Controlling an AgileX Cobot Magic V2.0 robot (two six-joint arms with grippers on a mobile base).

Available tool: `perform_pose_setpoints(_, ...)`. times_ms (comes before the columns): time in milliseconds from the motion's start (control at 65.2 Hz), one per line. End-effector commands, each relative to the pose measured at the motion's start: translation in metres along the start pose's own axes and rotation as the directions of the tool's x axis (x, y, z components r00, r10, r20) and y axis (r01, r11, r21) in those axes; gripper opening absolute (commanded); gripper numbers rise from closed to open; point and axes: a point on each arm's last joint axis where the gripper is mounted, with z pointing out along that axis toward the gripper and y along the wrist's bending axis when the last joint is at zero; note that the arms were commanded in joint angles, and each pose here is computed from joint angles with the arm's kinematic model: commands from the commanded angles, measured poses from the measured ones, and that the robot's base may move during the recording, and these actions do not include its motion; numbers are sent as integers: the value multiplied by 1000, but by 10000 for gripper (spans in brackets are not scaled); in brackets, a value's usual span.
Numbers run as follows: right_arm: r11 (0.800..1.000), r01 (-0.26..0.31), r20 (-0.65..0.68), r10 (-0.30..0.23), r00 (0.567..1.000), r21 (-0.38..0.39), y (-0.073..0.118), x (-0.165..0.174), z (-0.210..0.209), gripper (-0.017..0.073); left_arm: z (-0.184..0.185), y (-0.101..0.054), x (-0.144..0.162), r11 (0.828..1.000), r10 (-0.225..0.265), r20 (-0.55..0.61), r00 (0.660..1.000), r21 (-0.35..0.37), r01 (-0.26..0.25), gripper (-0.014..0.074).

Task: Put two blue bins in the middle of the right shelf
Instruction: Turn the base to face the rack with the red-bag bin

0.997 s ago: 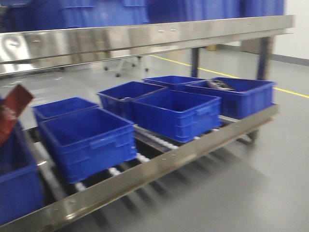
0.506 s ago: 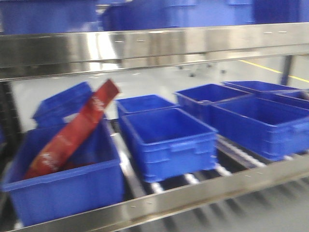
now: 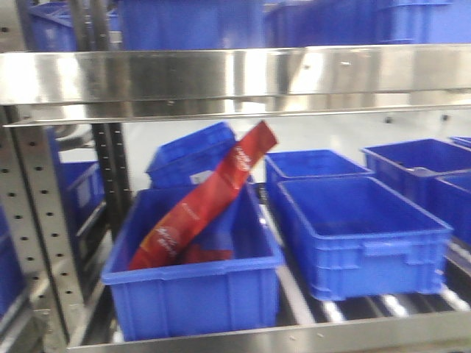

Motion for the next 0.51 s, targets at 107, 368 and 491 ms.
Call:
perform_pose_setpoints(107, 999, -18, 116, 24, 993, -49, 6, -14, -13, -153, -13, -6, -12, 999, -8, 119, 993, 44, 3, -111)
perform_pose_setpoints(368, 999, -18, 116, 24, 993, -49, 6, -14, -13, -153, -13, -6, -12, 999, -8, 119, 993, 44, 3, -111)
perform_pose_setpoints(491, 999, -18, 116, 24, 993, -49, 6, -14, -13, -153, -13, -6, -12, 999, -8, 119, 993, 44, 3, -111)
